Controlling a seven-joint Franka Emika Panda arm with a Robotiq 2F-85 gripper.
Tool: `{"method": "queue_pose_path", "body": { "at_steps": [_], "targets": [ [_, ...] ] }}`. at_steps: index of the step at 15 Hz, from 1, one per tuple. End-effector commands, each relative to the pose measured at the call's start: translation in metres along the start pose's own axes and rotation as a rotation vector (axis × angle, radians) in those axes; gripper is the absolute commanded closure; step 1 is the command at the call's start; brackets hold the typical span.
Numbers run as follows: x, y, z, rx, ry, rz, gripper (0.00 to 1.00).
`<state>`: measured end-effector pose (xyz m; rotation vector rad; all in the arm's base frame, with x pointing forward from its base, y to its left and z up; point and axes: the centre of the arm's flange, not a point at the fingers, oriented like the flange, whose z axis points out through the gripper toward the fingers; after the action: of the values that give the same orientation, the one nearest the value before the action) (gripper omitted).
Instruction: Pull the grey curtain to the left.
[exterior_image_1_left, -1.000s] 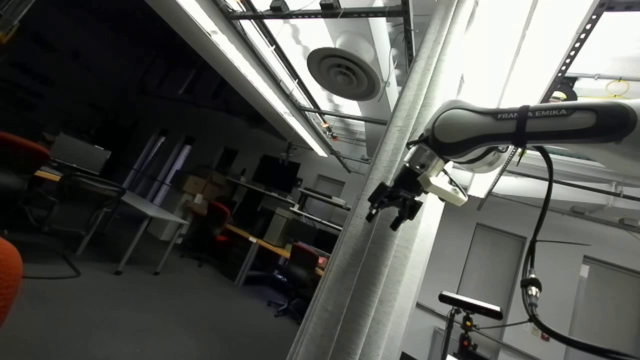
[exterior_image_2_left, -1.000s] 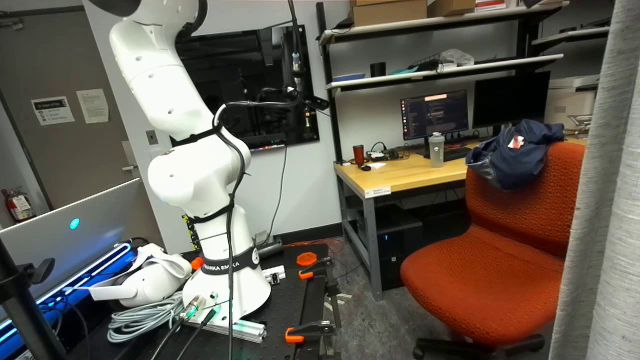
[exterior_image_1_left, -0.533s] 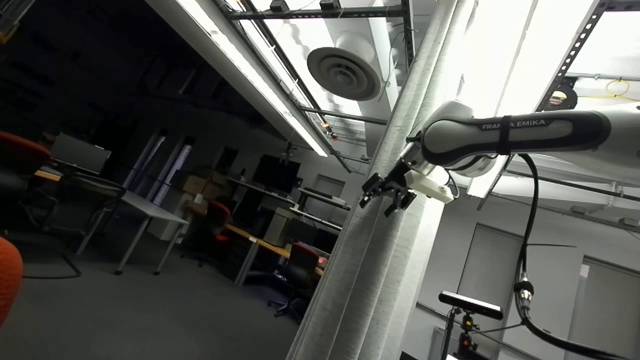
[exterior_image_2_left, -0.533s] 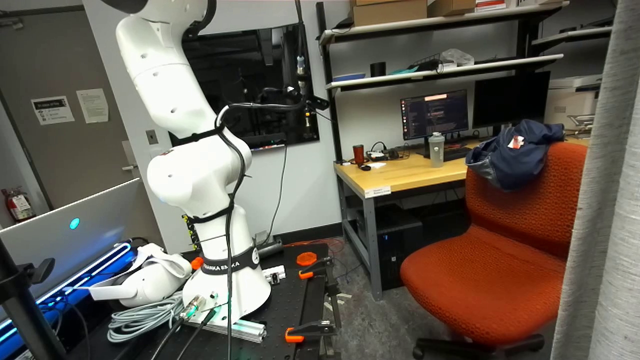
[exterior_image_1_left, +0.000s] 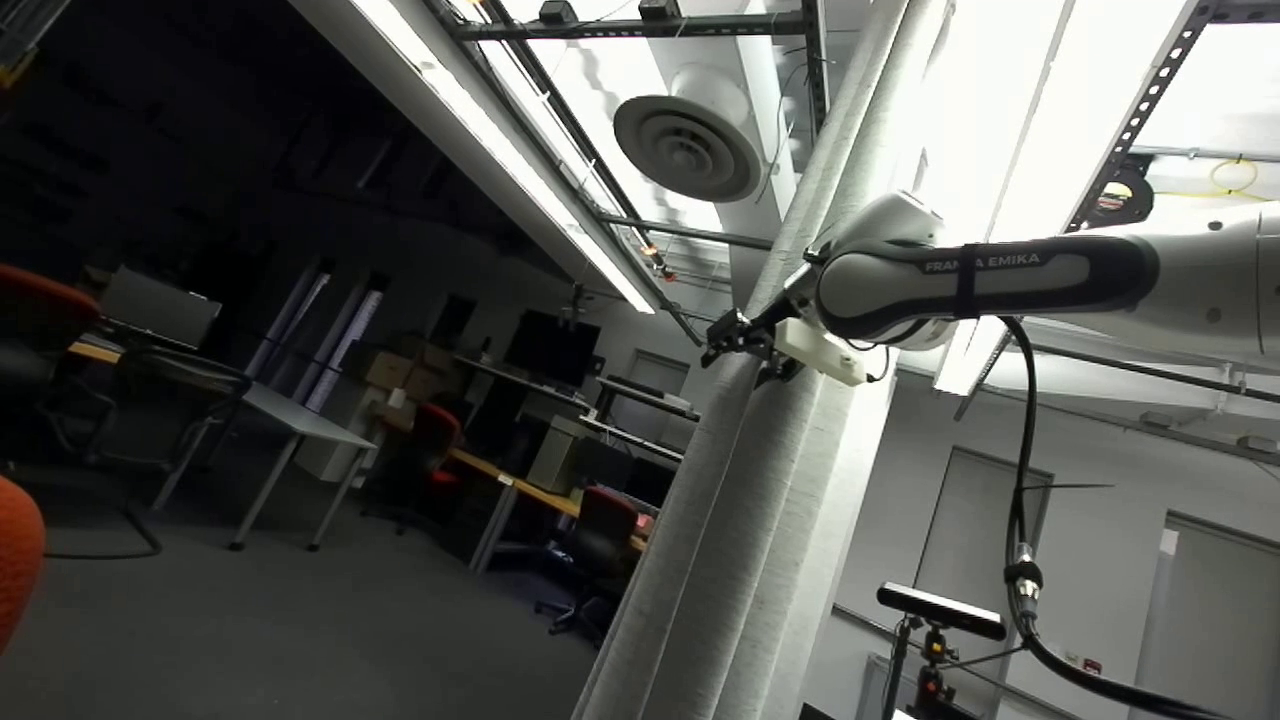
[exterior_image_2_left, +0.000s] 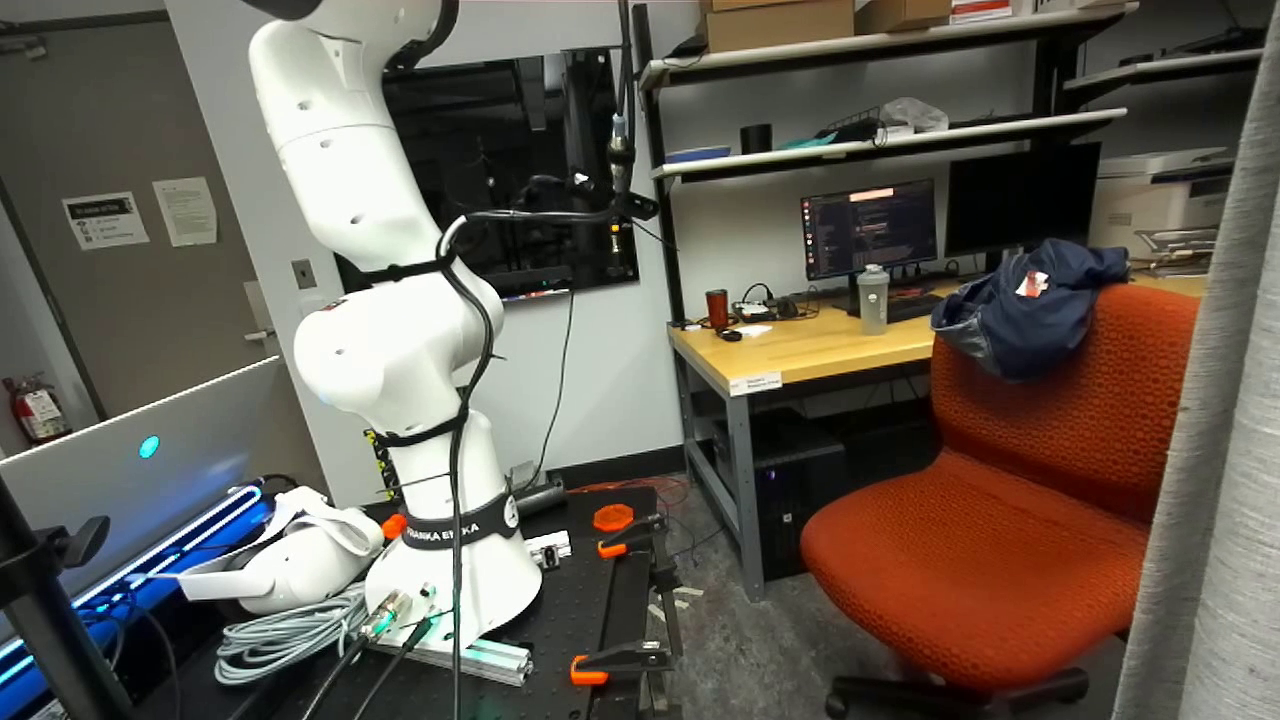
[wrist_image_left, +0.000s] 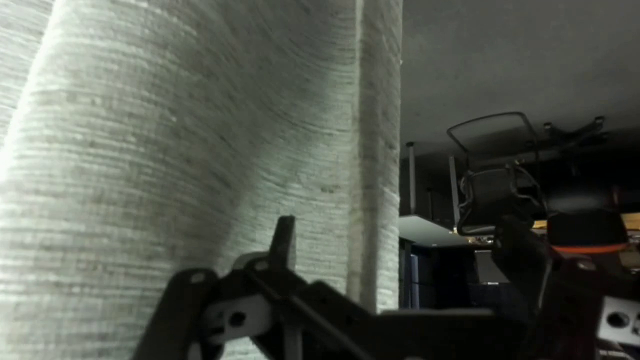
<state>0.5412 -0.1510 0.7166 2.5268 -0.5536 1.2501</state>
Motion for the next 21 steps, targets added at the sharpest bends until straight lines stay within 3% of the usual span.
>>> {"method": "queue_pose_path", "body": {
  "at_steps": [1, 2, 8, 12, 17, 21],
  "targets": [
    [0.029, -0.013, 0.017, -0.034, 0.091, 0.028, 0.25],
    [0.032, -0.015, 0.02, -0.037, 0.104, 0.03, 0.26],
    [0.035, -0.033, 0.025, -0.055, 0.141, 0.04, 0.73],
    [0.024, -0.068, 0.005, -0.061, 0.167, 0.046, 1.0],
    [-0.01, -0.161, -0.051, 0.029, 0.217, 0.019, 0.99],
    [-0.045, -0.254, -0.111, 0.192, 0.252, -0.069, 0.99]
  ]
}}
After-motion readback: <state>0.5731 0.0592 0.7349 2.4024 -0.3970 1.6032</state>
